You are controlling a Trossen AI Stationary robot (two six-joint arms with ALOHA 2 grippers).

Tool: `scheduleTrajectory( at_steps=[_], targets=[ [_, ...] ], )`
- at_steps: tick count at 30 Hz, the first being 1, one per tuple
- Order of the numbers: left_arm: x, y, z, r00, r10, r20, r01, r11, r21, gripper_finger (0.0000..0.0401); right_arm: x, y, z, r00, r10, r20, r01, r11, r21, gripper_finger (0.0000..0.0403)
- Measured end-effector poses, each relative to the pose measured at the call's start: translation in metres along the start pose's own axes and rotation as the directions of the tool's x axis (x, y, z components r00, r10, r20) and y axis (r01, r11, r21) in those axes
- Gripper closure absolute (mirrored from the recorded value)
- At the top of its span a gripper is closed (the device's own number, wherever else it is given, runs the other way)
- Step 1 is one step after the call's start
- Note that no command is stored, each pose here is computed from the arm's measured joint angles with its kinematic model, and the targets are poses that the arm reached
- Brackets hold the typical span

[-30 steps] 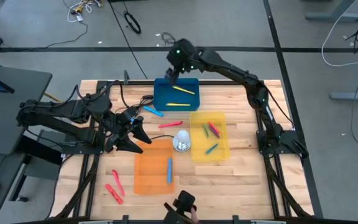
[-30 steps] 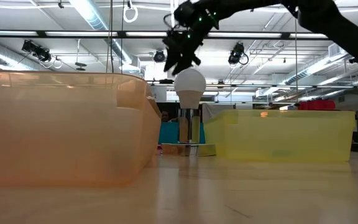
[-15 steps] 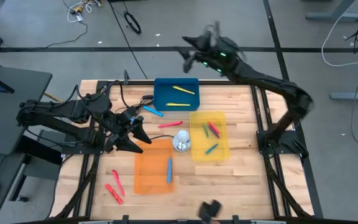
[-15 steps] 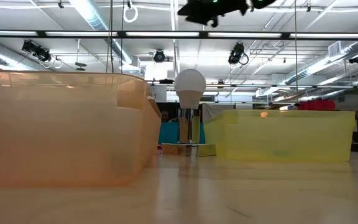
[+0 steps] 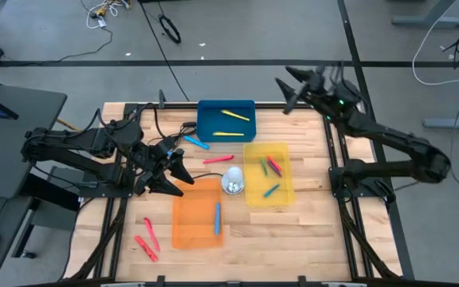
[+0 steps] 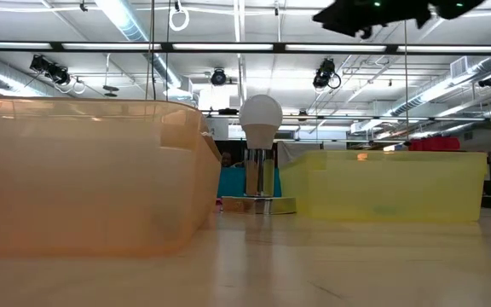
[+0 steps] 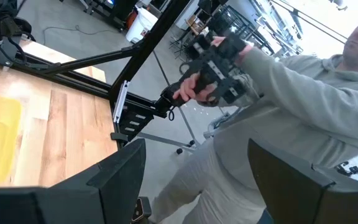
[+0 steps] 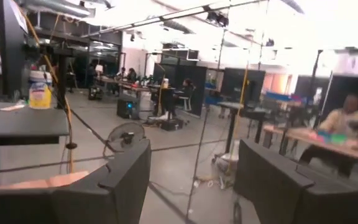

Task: Pick & Place Markers
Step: Put the top pink pen into the blue bin

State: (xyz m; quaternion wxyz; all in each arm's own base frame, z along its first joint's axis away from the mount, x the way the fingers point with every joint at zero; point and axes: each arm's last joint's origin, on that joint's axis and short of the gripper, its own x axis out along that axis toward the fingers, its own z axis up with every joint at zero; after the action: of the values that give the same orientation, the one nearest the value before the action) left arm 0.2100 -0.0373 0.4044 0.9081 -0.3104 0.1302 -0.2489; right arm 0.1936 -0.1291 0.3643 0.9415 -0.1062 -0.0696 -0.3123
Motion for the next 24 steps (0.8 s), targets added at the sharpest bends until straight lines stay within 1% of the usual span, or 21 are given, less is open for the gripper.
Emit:
scheduleTrajectory(
  at_steps=[2,5,13,19,24],
  targets=[
    [0.0,0.0,0.0,1.0,0.0,0.0,0.0,1.0,0.0,0.0115,-0.018,0.0,-0.01,1.0,-0.001,-0.01,0.002,0.998,0.061,0.0158],
    [0.0,0.0,0.0,1.0,0.0,0.0,0.0,1.0,0.0,0.0115,-0.041,0.002,-0.032,0.999,0.003,-0.036,0.001,0.992,0.123,0.0158],
    [0.0,0.0,0.0,1.0,0.0,0.0,0.0,1.0,0.0,0.0115,-0.094,0.006,-0.093,0.994,-0.014,-0.105,0.033,0.983,0.179,0.0158],
    [0.0,0.0,0.0,1.0,0.0,0.0,0.0,1.0,0.0,0.0115,-0.121,0.005,-0.117,0.994,-0.051,-0.099,0.077,0.958,0.277,0.0158],
    [0.0,0.0,0.0,1.0,0.0,0.0,0.0,1.0,0.0,0.0115,-0.133,0.004,-0.126,0.994,-0.074,-0.075,0.092,0.956,0.279,0.0158]
  ],
)
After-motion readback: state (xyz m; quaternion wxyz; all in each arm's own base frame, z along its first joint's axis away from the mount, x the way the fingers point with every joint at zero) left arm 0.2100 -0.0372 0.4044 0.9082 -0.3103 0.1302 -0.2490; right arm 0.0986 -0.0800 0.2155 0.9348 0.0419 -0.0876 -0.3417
